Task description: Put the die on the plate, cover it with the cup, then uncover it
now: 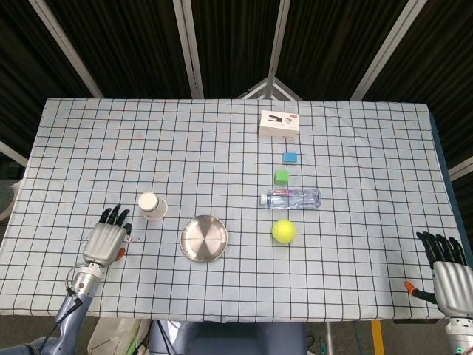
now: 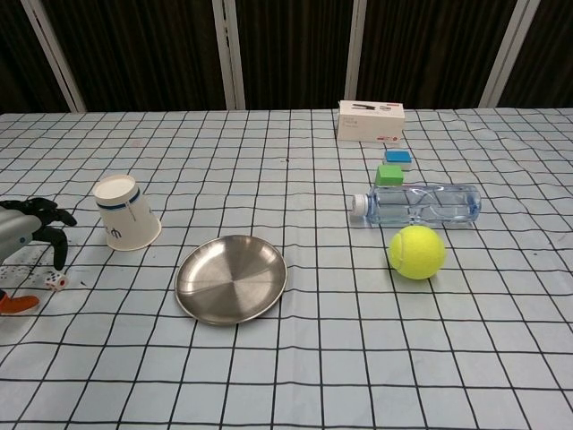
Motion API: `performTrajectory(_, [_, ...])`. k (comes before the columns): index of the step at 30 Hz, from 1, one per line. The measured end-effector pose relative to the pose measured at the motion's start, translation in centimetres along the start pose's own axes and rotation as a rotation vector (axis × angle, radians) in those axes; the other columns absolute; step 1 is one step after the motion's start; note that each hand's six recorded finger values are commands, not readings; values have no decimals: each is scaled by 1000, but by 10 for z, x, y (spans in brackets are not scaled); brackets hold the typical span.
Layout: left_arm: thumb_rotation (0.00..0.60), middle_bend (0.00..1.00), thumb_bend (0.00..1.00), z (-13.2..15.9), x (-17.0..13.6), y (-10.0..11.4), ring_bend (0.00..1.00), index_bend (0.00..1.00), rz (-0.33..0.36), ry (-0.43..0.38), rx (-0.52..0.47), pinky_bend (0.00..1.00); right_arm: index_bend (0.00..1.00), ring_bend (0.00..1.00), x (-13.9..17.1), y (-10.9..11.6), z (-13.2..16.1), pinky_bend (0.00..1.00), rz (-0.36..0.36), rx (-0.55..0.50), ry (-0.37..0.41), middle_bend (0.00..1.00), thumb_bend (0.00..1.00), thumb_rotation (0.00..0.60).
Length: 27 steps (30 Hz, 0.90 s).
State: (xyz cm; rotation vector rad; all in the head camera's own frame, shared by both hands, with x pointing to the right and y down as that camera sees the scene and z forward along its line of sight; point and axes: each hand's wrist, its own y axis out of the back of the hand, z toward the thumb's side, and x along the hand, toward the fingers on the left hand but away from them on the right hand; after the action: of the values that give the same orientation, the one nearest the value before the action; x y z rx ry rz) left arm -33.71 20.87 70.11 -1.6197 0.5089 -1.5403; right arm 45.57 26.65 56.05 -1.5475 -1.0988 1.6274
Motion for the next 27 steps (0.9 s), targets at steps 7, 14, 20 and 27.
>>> performTrajectory(7, [600,120,384,4,2,-3,0,449,-10,-3,4,100,120,95,0,1,-3,32,-5,-1,-8,137,131,600])
performTrajectory(14, [600,130,384,9,4,-5,0,448,-10,-15,4,100,120,95,2,3,-2,31,-10,-2,-8,137,131,600])
performTrajectory(20, [600,150,389,10,2,-4,0,470,-9,-22,5,100,120,96,2,4,-2,31,-11,-2,-6,137,132,600])
performTrajectory(27, [600,162,391,10,0,-3,0,483,-8,-20,10,100,120,95,2,5,-3,30,-12,-5,-9,137,132,600])
